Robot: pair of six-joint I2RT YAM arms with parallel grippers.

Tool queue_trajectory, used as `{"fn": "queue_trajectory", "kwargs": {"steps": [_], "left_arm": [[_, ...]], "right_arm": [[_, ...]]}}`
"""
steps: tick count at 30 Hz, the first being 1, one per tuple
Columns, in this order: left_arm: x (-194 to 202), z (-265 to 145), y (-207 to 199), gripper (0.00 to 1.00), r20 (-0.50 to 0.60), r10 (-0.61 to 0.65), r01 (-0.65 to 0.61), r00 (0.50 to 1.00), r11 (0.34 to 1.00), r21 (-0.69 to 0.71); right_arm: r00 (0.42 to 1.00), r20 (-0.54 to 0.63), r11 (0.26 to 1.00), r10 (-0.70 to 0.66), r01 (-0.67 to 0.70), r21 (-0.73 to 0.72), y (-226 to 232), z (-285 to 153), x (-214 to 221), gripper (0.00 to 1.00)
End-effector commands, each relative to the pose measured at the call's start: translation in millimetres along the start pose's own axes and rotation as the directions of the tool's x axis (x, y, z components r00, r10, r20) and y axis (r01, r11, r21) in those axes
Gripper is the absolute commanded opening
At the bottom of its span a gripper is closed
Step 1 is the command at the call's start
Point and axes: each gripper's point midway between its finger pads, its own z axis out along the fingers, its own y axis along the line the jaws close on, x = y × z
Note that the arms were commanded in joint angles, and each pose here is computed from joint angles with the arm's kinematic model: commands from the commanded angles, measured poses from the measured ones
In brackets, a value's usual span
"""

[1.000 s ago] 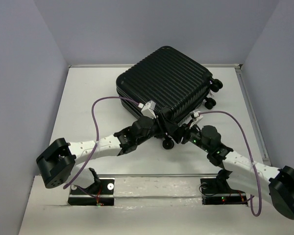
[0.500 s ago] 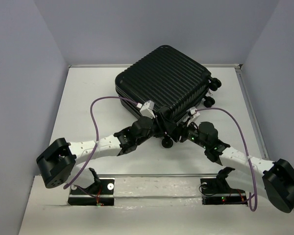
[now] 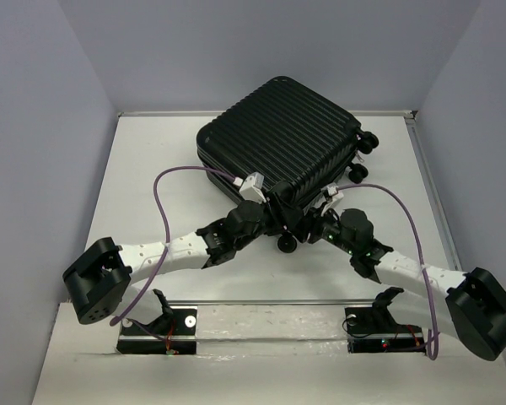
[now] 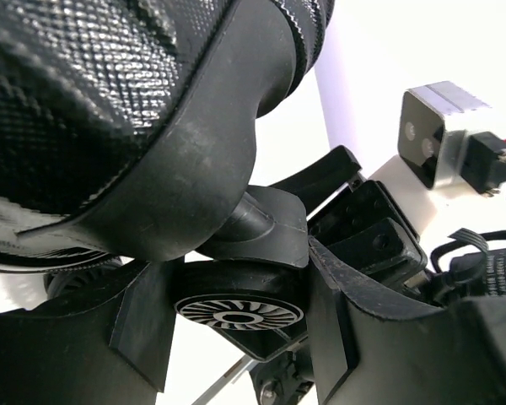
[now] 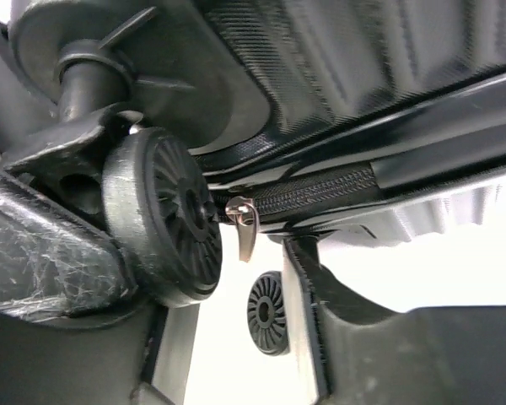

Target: Pack the luggage

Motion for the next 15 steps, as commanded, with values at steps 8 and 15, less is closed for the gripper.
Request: {"fn": "queue_trajectory", "kwargs": {"steps": [8, 15], "left_arm": [[-12.6, -14.6, -54.1, 0.06, 0.026, -0.036, 0.031, 0.999, 0.982, 0.184], [-18.7, -18.8, -56.6, 0.06, 0.048, -0.035, 0.026, 0.998, 0.982, 0.189]], "right_arm": [[0.99, 0.135, 0.972, 0.044, -0.074, 0.225, -49.0, -19.9, -9.1, 0.52], [0.985, 0.124, 0.949, 0.121, -0.151, 0.277, -70.6, -30.5, 8.9, 0.51]]}}
